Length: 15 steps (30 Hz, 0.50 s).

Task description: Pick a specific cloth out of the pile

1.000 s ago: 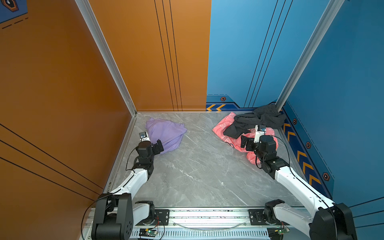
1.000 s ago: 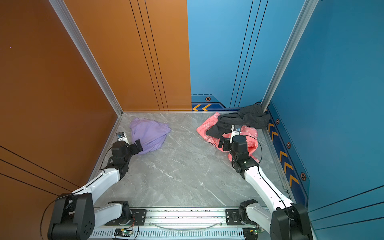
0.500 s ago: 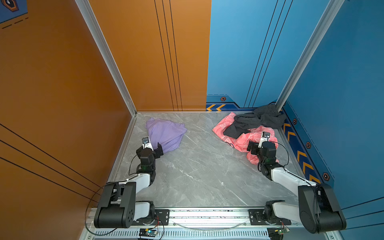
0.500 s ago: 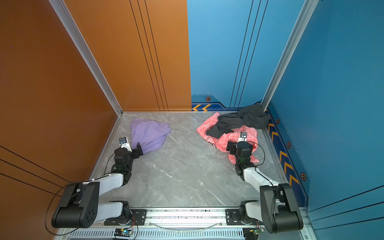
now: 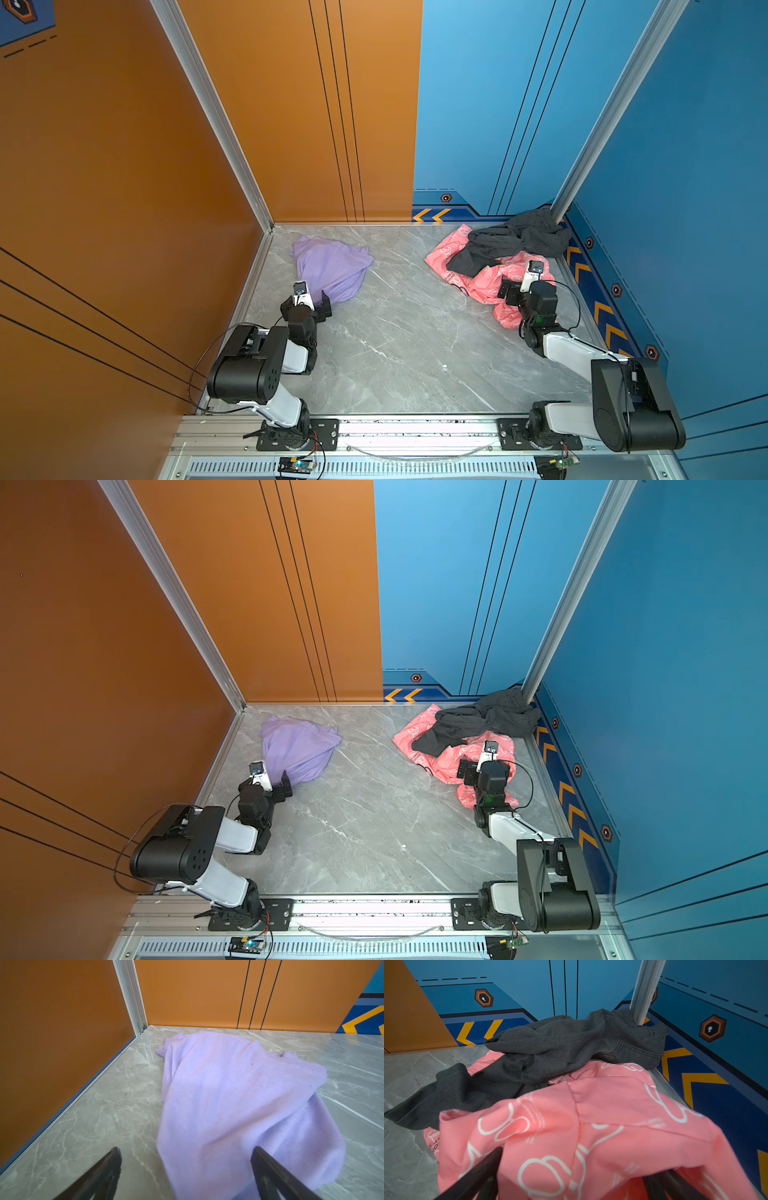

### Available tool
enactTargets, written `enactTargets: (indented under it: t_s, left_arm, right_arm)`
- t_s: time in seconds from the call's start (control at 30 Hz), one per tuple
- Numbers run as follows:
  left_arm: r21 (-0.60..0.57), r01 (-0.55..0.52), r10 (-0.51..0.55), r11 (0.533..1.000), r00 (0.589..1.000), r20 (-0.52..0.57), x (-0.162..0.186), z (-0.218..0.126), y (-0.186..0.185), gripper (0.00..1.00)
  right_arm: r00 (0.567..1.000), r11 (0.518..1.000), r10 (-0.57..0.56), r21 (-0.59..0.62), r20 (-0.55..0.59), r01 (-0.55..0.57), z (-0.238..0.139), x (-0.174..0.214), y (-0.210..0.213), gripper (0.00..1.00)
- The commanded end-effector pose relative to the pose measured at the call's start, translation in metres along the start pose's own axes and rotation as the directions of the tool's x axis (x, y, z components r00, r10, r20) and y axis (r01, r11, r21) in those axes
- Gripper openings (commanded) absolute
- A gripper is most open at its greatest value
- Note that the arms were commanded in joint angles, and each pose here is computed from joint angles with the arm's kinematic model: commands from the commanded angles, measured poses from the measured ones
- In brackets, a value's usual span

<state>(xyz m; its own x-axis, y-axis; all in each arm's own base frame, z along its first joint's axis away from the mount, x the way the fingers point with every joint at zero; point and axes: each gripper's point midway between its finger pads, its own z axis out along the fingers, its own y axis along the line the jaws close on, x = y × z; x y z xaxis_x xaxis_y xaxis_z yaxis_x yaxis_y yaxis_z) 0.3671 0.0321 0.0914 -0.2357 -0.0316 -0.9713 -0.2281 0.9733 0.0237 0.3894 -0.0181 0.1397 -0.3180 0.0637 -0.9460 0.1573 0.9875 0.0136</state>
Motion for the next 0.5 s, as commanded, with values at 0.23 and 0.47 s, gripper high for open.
enactTargets:
  t_s: [0.23, 0.47]
  left_arm:
    - [-0.042, 0.007, -0.006, 0.999, 1.0, 0.026, -0.01, 0.003, 0.007, 0.98]
    - [-0.052, 0.009, -0.009, 0.999, 1.0, 0.003, -0.01, 0.008, 0.008, 0.98]
  right_arm:
    - [0.999, 0.999, -0.014, -0.052, 0.033, 0.016, 0.003, 0.026, 0.006, 1.0]
    - [0.999, 0.999, -0.013, -0.045, 0.049, 0.015, 0.005, 0.042, 0.003, 1.0]
